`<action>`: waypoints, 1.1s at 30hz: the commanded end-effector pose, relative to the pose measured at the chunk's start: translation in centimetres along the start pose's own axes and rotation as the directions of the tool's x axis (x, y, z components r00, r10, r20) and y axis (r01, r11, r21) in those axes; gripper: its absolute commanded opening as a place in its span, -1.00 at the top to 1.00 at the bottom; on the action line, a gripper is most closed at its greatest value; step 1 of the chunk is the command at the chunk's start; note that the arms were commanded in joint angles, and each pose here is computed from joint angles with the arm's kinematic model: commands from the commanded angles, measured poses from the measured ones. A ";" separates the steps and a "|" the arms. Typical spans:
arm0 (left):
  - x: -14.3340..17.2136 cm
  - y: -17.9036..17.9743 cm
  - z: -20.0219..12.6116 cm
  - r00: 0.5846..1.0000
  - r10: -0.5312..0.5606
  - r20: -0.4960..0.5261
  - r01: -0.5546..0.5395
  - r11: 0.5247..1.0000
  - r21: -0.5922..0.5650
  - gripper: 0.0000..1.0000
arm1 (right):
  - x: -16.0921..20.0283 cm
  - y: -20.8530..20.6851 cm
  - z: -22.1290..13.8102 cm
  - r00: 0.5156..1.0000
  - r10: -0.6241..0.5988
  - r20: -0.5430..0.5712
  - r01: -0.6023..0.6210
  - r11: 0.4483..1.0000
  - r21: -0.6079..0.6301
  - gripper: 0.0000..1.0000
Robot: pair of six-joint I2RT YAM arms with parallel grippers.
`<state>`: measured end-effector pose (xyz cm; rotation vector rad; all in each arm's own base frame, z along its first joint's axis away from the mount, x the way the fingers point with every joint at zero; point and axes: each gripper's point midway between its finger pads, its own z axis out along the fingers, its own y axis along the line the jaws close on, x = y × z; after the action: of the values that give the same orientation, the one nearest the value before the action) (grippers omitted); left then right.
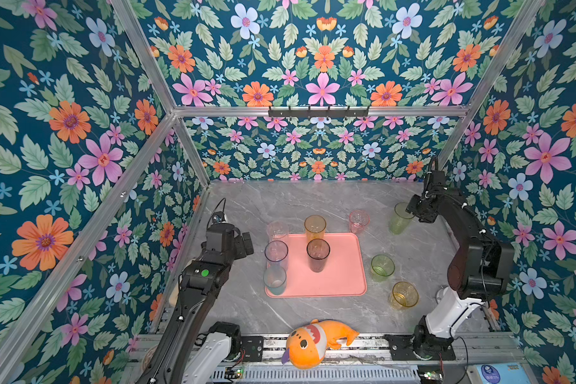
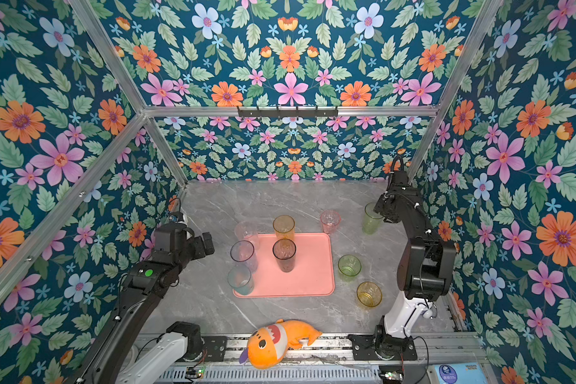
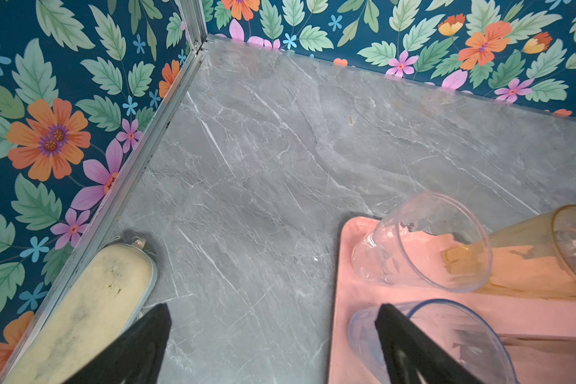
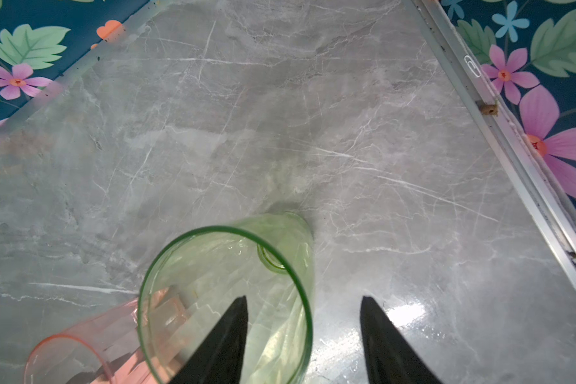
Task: Place the glasses into the tray
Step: Pick up the glass from the top-right of the table.
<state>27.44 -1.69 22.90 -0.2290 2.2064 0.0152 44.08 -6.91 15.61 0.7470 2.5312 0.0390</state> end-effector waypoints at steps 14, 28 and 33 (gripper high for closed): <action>0.3 0.1 -0.1 1.000 0.006 -0.010 -0.006 1.000 0.000 -0.99 | 0.6 -0.4 0.8 0.999 0.016 -0.030 -0.016 1.000 0.019 0.06; 0.2 0.2 -0.5 1.000 0.006 -0.006 -0.006 1.000 0.000 -0.99 | 1.2 -0.3 1.8 0.998 0.032 -0.052 -0.031 0.999 0.010 0.29; 0.0 0.1 -0.7 1.000 0.004 -0.001 -0.004 1.000 0.003 -0.99 | 1.2 -0.2 1.8 0.998 0.027 -0.051 -0.027 1.000 0.005 0.44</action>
<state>26.96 -1.58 23.14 -0.2305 2.2082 0.0140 43.88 -6.69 13.55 0.7879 2.5720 0.0565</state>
